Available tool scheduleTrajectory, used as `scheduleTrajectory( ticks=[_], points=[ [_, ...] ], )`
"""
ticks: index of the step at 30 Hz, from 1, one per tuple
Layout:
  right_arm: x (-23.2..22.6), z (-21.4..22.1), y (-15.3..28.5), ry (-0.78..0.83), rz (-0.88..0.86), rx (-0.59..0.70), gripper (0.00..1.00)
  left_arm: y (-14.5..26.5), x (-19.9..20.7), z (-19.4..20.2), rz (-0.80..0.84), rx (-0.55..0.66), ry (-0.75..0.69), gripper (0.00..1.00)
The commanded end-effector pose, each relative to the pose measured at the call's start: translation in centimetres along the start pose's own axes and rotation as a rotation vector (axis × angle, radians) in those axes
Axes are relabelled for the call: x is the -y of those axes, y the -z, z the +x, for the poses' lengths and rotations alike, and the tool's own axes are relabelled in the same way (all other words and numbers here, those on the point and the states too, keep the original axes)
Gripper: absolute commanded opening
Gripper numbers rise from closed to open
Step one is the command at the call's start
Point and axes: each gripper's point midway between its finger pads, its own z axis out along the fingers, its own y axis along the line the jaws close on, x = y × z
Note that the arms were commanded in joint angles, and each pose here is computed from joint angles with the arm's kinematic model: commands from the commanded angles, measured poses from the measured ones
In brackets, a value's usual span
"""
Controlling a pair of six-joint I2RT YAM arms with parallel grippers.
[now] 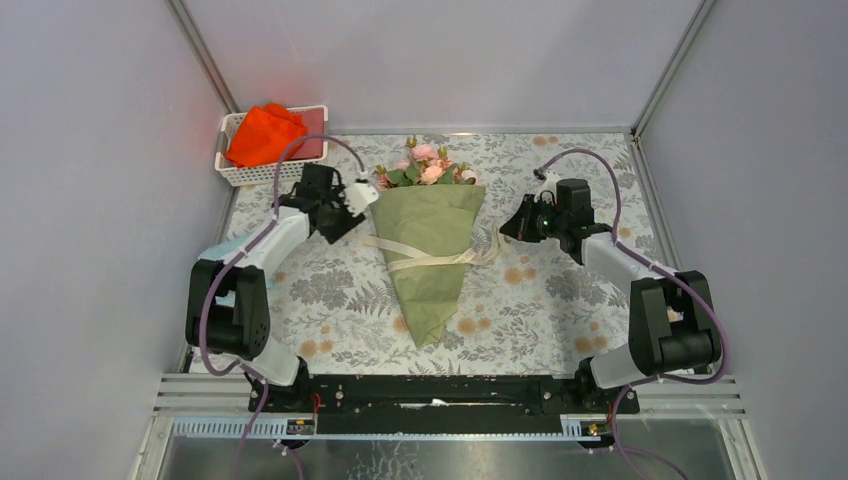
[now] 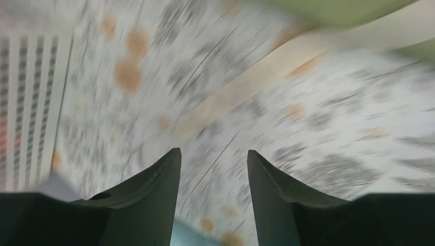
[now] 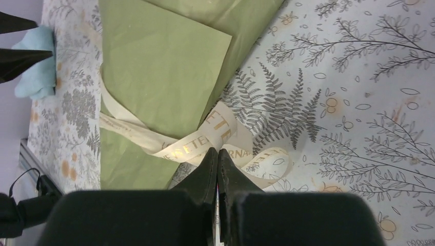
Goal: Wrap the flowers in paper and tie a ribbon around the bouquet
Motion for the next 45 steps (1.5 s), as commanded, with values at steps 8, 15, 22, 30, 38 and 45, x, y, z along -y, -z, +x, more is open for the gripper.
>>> scheduleTrajectory(
  ticks=[8, 15, 22, 30, 38, 45],
  points=[
    [-2.2, 0.0, -0.2, 0.053, -0.140, -0.022, 0.00, -3.2, 8.7, -8.5, 0.394, 0.356, -0.326, 0.73],
    [-2.4, -0.1, -0.1, 0.056, -0.148, -0.024, 0.00, -5.8, 10.4, -7.0, 0.409, 0.336, -0.365, 0.73],
    [-2.5, -0.2, 0.0, 0.066, -0.150, -0.018, 0.00, -7.6, 10.2, -6.8, 0.388, 0.290, -0.286, 0.68],
    [-3.4, -1.7, 0.6, 0.092, -0.166, 0.021, 0.00, -6.9, 10.3, -6.0, 0.376, 0.239, -0.301, 0.00],
    [-6.4, -7.5, 3.9, 0.164, -0.172, 0.247, 0.00, -4.5, 5.9, -6.1, 0.190, 0.183, -0.155, 0.00],
    [-3.0, -11.3, 6.5, 0.290, 0.110, 0.417, 0.00, -1.5, 2.0, -7.1, 0.039, 0.196, 0.108, 0.00]
  ],
)
